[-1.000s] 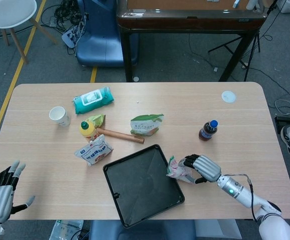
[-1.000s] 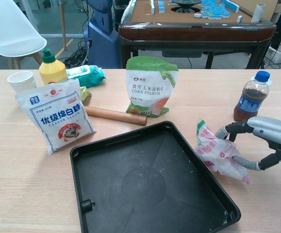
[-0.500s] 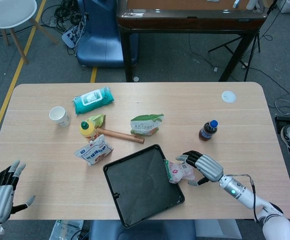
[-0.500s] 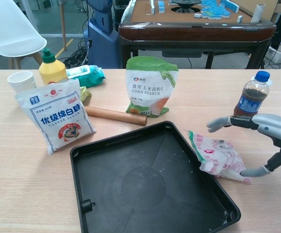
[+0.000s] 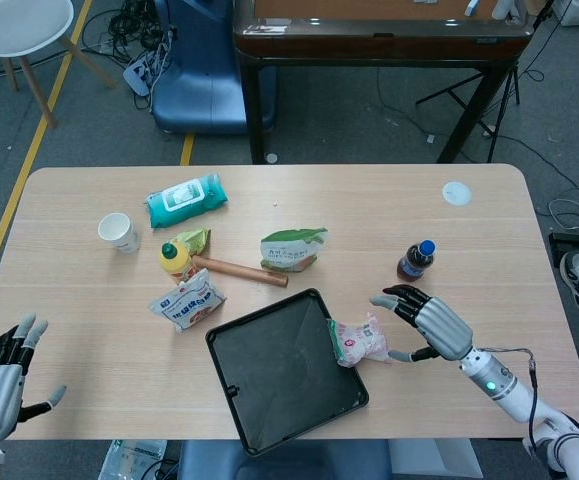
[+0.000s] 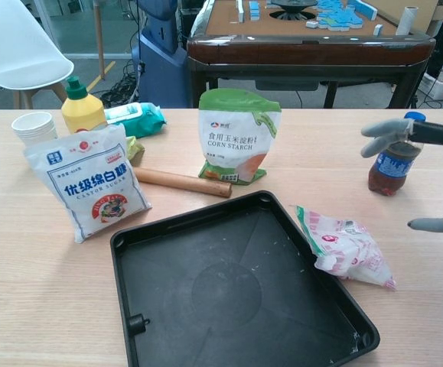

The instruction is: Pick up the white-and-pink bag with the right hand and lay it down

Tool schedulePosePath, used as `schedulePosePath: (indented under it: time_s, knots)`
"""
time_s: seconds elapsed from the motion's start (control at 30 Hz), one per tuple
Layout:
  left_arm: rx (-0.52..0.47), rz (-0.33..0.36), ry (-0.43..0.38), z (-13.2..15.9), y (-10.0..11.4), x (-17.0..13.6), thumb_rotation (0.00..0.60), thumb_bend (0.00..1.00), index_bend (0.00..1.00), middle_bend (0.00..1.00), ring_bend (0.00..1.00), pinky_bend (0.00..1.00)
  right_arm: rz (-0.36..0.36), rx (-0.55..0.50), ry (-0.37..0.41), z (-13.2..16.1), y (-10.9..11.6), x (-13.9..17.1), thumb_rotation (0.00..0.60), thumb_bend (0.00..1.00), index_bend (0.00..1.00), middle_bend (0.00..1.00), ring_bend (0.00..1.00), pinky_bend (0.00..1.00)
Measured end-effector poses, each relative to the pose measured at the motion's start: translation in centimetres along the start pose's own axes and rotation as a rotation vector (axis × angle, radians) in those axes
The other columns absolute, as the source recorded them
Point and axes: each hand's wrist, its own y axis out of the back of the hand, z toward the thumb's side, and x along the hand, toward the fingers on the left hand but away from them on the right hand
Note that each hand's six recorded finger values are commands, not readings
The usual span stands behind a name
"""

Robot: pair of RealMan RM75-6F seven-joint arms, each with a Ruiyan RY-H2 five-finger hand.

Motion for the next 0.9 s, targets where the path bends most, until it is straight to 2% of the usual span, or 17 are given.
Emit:
schedulePosePath:
  time_s: [0.1,0.27,0.4,0.53,0.6,0.7,0.9]
  knots:
    - [-0.001,-0.002,0.0,-0.1,0.0,0.3,0.6,0.18,0.08,0.01,0.0,0.05,-0.034,0.066,-0.038,0.1,1.5,0.9,0.6,0.14,0.21,0.32,0.19,0.21]
    - [-0.002,-0.007,0.003,-0.6,-0.2,0.7,0.6,0.18,0.08,0.01,0.0,0.05,-0.084,0.162,-0.138,0.6,4.5,2.9,0.6,0.19,0.27,0.36,0.25,0.32]
    - [-0.003,-0.009,0.002,-0.7,-0.3,0.9,0.6,0.18,0.08,0.01,0.0,0.05,-0.115,0.262,-0.28,0.4,8.0,5.8,0.6,0.21,0.27,0.36,0.25,0.32]
    - [-0.007,-0.011,-0.003,-0.6,-0.4,0.9,0.6,0.18,0.08,0.01,0.0,0.05,-0.104,0.332,-0.433,-0.4,10.6,9.2,0.6,0.21,0.29,0.36,0.25,0.32]
    - [-0.008,-0.011,-0.004,-0.6,-0.4,0.8,0.6,0.18,0.08,0.01,0.0,0.05,-0.091,0.359,-0.5,-0.8,11.4,10.7,0.6,0.21,0.3,0.36,0.25,0.32]
    - [-0.012,-0.01,-0.002,-0.6,-0.4,0.6,0.6,0.18,0.08,0.01,0.0,0.05,-0.095,0.378,-0.553,-0.9,11.8,12.2,0.6,0.21,0.31,0.36,0.25,0.32]
    - [-0.016,-0.008,-0.003,-0.5,-0.5,0.4,0.6,0.18,0.08,0.01,0.0,0.05,-0.13,0.378,-0.605,-0.7,12.2,14.3,0.6,0.21,0.31,0.37,0.25,0.32]
